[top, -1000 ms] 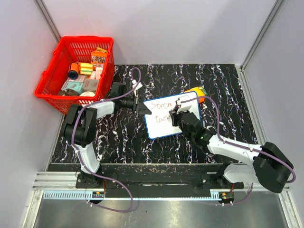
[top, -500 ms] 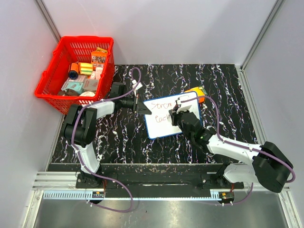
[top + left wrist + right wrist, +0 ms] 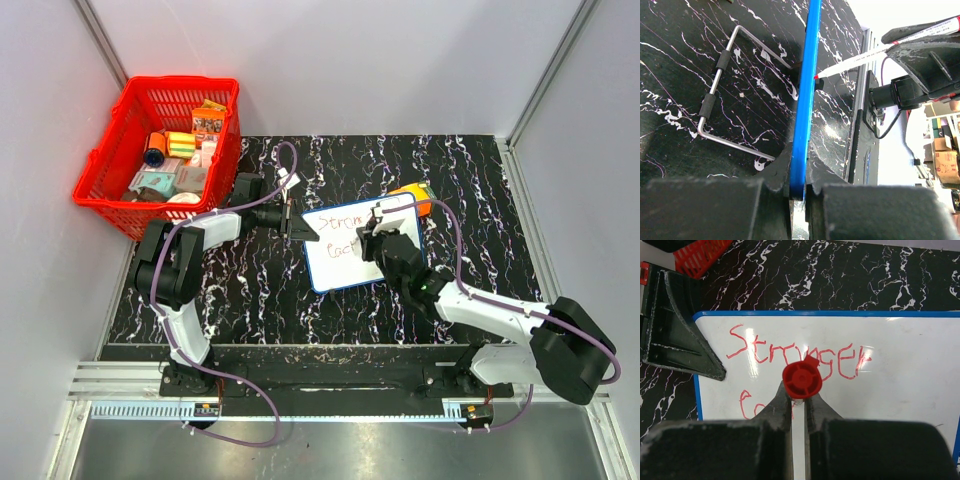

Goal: Write a sentence on the whiteboard

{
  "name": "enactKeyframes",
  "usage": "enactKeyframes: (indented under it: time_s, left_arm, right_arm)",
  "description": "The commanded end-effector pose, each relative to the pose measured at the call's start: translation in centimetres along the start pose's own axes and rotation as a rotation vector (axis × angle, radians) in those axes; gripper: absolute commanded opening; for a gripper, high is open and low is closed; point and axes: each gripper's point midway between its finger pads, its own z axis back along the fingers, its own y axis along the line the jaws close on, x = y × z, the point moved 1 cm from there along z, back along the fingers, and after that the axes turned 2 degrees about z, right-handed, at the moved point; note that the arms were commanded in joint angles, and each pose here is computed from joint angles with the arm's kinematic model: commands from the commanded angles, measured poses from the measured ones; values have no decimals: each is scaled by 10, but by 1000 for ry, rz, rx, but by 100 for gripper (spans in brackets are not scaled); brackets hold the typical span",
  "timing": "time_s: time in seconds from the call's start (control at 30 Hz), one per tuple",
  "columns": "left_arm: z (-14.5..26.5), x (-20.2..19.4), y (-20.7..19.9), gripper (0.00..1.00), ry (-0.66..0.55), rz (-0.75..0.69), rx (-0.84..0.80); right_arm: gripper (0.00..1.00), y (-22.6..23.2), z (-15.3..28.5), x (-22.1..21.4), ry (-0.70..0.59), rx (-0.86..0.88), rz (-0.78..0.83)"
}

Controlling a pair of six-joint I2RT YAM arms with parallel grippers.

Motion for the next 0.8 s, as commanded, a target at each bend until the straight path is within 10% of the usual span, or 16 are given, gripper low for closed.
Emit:
enactKeyframes:
  time_s: [0.0, 0.77]
  left_arm:
    - [-2, -17, 57, 0, 25, -70, 248]
    - [-3, -18, 58, 0, 31, -70, 250]
  right_arm:
    - [0, -9, -7, 29, -80, -63, -36]
    - [0, -19, 13, -10, 32, -49, -70]
